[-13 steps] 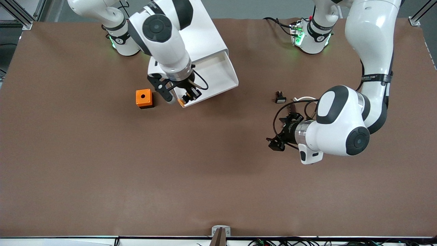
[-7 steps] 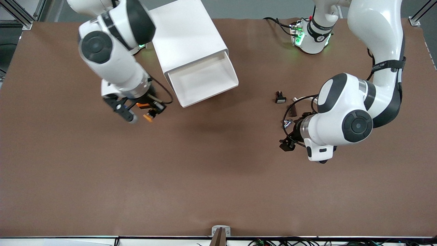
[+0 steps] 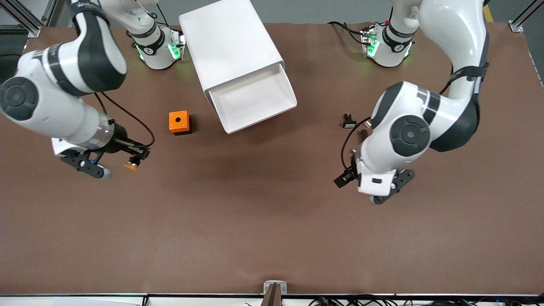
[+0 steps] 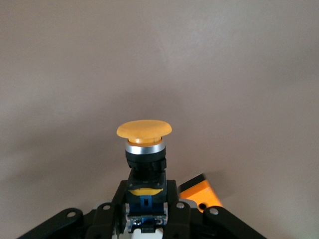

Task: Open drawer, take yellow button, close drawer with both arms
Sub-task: 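Lift the button with the right gripper while the left gripper nears the drawer, then close the drawer with the left gripper while the right gripper lowers the button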

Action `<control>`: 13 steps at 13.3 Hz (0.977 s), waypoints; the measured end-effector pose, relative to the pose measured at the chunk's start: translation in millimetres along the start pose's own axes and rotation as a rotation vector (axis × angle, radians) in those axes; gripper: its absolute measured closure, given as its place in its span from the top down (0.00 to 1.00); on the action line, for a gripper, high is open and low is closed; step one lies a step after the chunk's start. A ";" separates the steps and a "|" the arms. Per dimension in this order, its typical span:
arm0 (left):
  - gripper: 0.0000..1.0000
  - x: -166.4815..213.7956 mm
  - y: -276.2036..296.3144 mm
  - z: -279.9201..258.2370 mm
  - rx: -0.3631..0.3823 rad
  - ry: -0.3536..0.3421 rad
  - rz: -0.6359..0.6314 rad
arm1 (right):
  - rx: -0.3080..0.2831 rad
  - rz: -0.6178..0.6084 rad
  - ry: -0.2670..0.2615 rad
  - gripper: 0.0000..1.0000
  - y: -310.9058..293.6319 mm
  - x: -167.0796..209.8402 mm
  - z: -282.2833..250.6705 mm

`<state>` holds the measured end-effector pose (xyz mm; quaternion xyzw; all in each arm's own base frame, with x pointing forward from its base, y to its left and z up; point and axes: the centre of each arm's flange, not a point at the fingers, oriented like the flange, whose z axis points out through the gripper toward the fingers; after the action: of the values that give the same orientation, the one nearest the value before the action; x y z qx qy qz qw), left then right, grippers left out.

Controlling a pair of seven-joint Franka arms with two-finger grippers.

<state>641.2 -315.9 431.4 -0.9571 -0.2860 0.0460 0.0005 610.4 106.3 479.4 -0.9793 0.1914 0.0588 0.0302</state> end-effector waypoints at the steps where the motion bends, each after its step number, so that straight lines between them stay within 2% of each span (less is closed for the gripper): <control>1: 1.00 -11.0 6.9 4.7 0.004 -0.001 0.031 | 0.001 -0.040 -0.006 0.34 20.0 13.4 3.3; 4: 1.00 -56.7 33.0 21.8 0.023 -0.010 0.123 | 0.012 -0.159 -0.012 0.34 85.9 62.1 30.4; 7: 1.00 -126.0 66.1 60.7 0.068 -0.030 0.223 | 0.022 -0.260 -0.013 0.34 140.7 106.5 79.9; 9: 1.00 -161.7 83.7 85.4 0.074 -0.030 0.266 | 0.016 -0.294 -0.012 0.34 156.3 125.2 117.8; 13: 1.00 -188.6 92.3 87.7 0.070 -0.028 0.304 | -0.046 -0.341 -0.014 0.34 152.2 141.5 186.5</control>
<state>527.1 -498.6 358.1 -0.9881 -0.1358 0.0689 0.0230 663.6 -71.9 271.1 -0.9976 0.0207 0.0639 0.0184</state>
